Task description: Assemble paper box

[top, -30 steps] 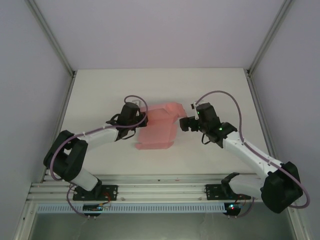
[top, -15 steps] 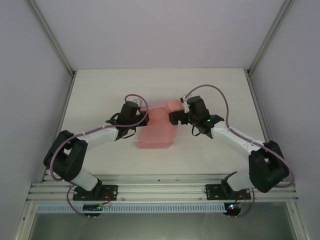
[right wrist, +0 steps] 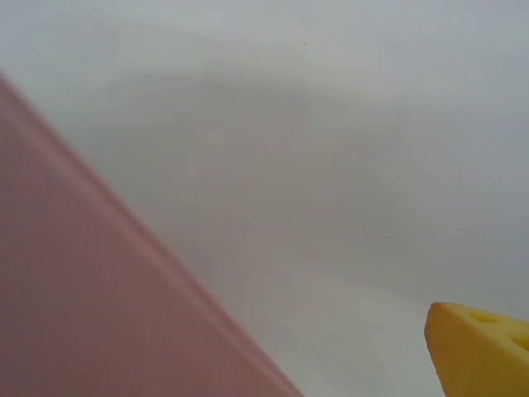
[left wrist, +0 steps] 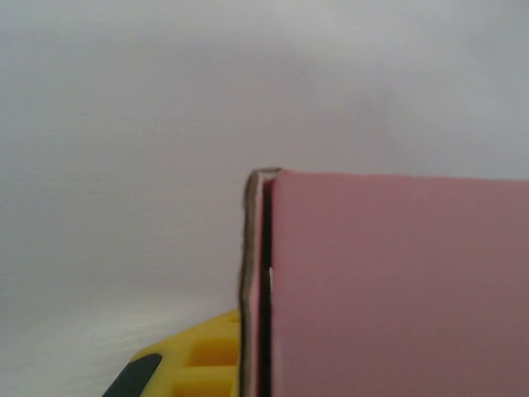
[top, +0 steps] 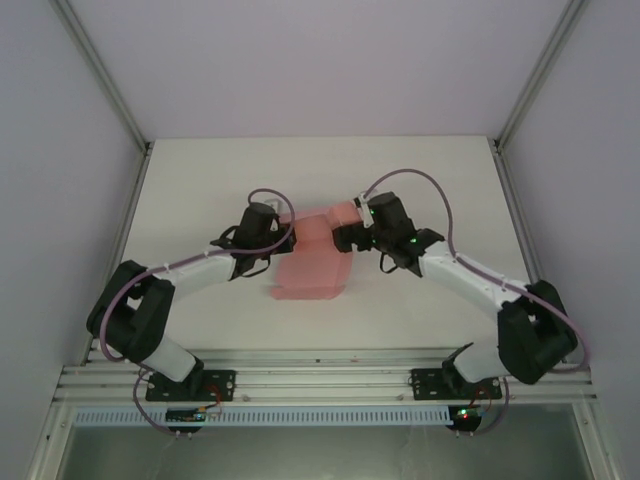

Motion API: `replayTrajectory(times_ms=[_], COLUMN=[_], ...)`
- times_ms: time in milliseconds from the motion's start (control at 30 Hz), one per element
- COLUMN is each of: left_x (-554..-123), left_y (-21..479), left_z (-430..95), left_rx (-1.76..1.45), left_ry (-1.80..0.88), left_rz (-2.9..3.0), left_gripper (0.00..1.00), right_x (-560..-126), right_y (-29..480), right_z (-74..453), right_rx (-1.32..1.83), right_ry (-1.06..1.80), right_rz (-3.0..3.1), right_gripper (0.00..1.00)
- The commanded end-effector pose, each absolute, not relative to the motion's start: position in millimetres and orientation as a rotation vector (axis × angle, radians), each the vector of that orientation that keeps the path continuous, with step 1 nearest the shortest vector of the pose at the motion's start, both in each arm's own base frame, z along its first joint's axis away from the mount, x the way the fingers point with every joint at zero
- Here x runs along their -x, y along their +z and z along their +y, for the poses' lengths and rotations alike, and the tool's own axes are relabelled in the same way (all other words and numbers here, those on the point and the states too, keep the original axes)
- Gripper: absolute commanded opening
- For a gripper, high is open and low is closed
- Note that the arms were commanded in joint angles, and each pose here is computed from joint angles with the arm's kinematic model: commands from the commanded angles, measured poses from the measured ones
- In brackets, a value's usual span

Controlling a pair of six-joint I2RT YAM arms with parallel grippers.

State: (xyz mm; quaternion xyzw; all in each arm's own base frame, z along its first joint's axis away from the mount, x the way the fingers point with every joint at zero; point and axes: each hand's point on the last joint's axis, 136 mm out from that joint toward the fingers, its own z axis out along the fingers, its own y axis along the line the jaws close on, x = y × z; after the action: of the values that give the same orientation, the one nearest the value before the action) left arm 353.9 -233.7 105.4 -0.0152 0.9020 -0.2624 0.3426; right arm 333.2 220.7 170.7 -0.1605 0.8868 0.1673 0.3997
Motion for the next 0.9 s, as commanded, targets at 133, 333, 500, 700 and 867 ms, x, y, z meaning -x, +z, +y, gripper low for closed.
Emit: replayTrajectory(times_ms=[133,333,500,700,867], left_x=[-354,-350,-349,-349,-350], left_y=[121,127,129,130,129], left_z=[-223,-229,-232,-236,-238], left_rx=[0.021,-0.017,-0.047,-0.061,-0.056], left_ry=[-0.672,-0.721,-0.737,-0.754,-0.763], left_rz=[2.318,2.294,2.286,2.288,2.296], left_gripper=[0.0,0.0,0.0,0.0,0.0], right_x=[-290,-293,-312,-340,-343], right_y=[228,255,239,220,206], right_z=[178,129,117,147,195], right_rx=[0.409,0.224,0.149,0.249,0.396], right_ry=[0.398,0.416,0.484,0.61,0.763], right_rz=[2.113,2.057,2.177,2.25,2.278], right_gripper=[0.99,0.99,0.99,0.99,0.99])
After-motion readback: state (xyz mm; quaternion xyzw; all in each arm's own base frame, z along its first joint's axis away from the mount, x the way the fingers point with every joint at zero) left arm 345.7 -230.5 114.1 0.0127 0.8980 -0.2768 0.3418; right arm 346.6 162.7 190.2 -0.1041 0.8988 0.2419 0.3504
